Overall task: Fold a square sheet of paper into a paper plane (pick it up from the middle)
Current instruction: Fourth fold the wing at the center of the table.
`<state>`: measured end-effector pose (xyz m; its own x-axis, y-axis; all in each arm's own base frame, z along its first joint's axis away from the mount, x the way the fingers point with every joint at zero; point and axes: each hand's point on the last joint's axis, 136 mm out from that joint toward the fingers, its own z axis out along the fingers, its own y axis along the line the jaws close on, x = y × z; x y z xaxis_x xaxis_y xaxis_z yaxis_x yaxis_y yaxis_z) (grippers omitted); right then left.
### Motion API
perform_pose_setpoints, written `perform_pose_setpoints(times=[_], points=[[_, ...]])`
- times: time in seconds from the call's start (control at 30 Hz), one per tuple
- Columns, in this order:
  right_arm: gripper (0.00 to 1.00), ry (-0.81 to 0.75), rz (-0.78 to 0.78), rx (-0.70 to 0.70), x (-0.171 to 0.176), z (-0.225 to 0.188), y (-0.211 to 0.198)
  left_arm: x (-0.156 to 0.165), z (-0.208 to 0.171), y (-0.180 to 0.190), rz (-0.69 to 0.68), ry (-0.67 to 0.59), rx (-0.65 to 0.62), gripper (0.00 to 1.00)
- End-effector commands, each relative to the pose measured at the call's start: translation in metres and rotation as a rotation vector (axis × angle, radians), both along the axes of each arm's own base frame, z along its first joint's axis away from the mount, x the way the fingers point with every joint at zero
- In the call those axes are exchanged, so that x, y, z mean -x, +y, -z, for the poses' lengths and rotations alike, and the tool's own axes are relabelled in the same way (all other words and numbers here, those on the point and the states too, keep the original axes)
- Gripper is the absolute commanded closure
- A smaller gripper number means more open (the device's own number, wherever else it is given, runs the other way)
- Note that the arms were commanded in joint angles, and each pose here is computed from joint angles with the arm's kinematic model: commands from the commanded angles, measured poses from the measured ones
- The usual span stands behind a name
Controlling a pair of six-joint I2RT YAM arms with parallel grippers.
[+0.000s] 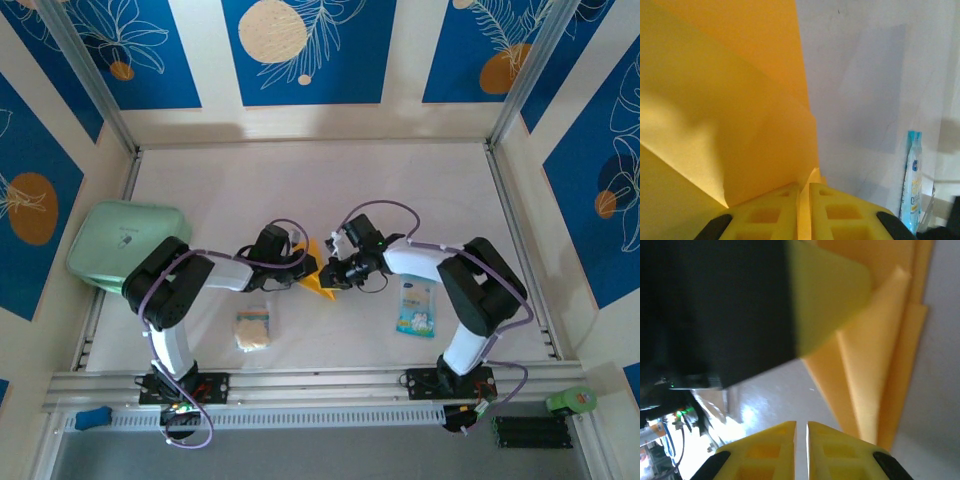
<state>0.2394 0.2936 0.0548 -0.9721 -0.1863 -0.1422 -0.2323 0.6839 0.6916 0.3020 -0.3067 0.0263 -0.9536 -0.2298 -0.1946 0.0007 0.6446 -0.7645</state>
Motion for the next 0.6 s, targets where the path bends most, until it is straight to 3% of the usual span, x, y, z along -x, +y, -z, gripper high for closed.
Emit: perform_pose_setpoints(times=[0.0,0.57], points=[[0.90,-0.018,0.066,0.015,-0.010,-0.010,-0.006,0.011,0.025,0.009,-0.013,0.079,-0.076,0.86],[0.96,0.044,0.012,0.101,-0.001,0.023,0.001,0.016,0.033,0.012,-0.016,0.119,-0.106,0.86]])
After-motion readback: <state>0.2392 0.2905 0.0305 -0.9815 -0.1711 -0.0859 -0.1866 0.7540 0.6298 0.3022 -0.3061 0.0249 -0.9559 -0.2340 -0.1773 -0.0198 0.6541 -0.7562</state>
